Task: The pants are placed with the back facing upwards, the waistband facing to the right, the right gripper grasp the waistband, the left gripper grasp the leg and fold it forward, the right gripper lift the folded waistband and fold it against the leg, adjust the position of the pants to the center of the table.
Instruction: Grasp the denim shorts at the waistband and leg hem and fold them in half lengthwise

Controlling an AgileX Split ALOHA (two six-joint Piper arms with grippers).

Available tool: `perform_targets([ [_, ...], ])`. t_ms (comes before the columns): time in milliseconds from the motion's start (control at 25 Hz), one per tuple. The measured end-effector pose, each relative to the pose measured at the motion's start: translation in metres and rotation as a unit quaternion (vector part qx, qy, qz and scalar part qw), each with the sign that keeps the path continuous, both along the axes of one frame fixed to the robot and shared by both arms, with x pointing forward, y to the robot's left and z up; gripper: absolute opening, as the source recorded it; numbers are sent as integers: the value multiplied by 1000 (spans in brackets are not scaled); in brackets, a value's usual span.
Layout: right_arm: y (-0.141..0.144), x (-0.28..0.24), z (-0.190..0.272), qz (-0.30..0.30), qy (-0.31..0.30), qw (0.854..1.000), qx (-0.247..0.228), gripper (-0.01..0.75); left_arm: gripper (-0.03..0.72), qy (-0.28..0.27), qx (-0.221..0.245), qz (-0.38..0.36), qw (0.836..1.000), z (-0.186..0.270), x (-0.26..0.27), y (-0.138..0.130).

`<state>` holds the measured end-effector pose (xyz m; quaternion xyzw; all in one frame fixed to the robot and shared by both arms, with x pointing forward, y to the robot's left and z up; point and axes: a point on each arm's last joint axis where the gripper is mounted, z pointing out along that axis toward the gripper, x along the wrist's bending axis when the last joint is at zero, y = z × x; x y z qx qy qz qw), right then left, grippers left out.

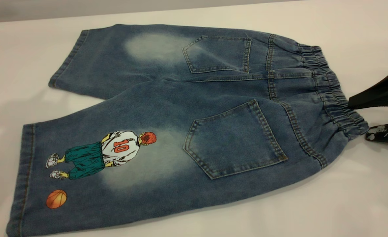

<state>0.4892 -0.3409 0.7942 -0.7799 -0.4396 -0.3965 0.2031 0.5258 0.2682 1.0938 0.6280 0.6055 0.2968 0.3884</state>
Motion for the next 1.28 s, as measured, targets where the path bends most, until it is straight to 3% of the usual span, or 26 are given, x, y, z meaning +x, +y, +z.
perform_targets([
  [240,4,-1,-6,-10,3,999,37,549,397,0,0,0,1000,0,0,0],
  [560,10,1,-6,-9,1,999,41,526,397,-1,0,0,1000,0,0,0],
  [760,23,3,-6,11,2,999,41,414,397,-1,0,0,1000,0,0,0],
  [1080,26,4,-4,14,-2,999,46,69,397,-1,0,0,1000,0,0,0],
  [1280,23,15,2,45,-30,998,35,36,397,24,2,-4,1000,-4,-2,0],
])
